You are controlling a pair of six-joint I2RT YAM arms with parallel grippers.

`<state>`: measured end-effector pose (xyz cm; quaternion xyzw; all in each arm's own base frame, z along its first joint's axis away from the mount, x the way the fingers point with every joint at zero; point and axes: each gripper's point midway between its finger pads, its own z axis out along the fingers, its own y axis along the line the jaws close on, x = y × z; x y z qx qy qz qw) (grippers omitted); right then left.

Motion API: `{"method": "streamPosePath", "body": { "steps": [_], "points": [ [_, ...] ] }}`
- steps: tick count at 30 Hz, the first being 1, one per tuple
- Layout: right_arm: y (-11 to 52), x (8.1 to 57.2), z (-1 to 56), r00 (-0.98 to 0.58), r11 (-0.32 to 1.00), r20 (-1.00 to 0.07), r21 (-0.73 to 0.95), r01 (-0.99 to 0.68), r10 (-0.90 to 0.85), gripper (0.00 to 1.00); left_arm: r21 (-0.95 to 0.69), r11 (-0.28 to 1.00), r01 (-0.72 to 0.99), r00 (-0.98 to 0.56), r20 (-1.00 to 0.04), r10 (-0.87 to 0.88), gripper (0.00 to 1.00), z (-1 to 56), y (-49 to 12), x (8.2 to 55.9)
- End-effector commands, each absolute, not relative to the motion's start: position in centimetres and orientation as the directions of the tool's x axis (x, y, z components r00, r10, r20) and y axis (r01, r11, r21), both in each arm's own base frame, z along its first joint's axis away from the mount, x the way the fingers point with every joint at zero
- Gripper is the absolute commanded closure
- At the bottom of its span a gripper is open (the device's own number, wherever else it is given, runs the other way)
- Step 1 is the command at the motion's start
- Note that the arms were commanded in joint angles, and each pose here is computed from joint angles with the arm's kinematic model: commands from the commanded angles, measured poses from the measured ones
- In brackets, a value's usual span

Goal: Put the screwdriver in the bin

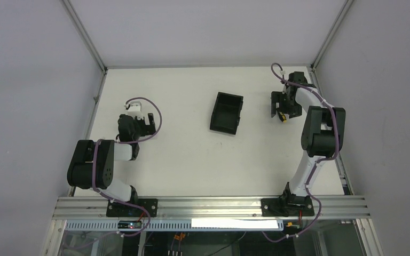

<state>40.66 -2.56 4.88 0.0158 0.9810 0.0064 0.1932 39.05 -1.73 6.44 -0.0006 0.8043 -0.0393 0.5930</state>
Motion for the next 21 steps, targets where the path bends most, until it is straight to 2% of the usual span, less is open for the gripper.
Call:
{"method": "streamPosePath", "body": {
  "steps": [1,5,7,8,9,12,15,21],
  "points": [
    [-3.1,42.5,4.5,-0.915,1.0,-0.404,-0.013,-0.015,-0.019,0.16,-0.066,0.996,0.054,-0.249,-0.967,-0.051,0.01,7.9,-1.8,39.3],
    [-2.9,42.5,2.8,-0.925,1.0,-0.379,0.0,-0.023,-0.021,0.32,-0.066,0.996,0.054,-0.249,-0.967,-0.051,0.01,7.9,-1.8,39.3],
    [-3.0,42.5,2.4,-0.925,1.0,-0.379,-0.008,-0.018,-0.02,0.43,-0.066,0.996,0.053,-0.25,-0.967,-0.051,0.01,7.9,-1.8,39.3],
    [-3.1,42.6,2.4,-0.923,1.0,-0.384,-0.012,-0.014,-0.018,0.51,-0.067,0.996,0.054,-0.249,-0.967,-0.051,0.01,7.9,-1.9,39.3],
    [-3.2,42.6,2.4,-0.922,1.0,-0.387,-0.017,-0.009,-0.015,0.64,-0.067,0.996,0.054,-0.25,-0.967,-0.051,0.01,7.9,-1.8,39.3],
    [-4.0,42.9,4.0,-0.911,0.998,-0.412,-0.051,0.044,0.019,0.83,-0.066,0.996,0.053,-0.25,-0.967,-0.051,0.01,7.9,-1.8,39.3],
    [-4.0,43.2,7.3,-0.88,0.993,-0.468,-0.042,0.112,0.08,0.89,-0.066,0.996,0.053,-0.249,-0.967,-0.051,0.01,7.9,-1.8,39.3],
    [-1.6,42.0,14.7,-0.817,0.976,-0.538,0.065,0.207,0.209,0.91,-0.066,0.996,0.053,-0.249,-0.967,-0.051,0.01,7.9,-1.8,39.3]
  ]
}}
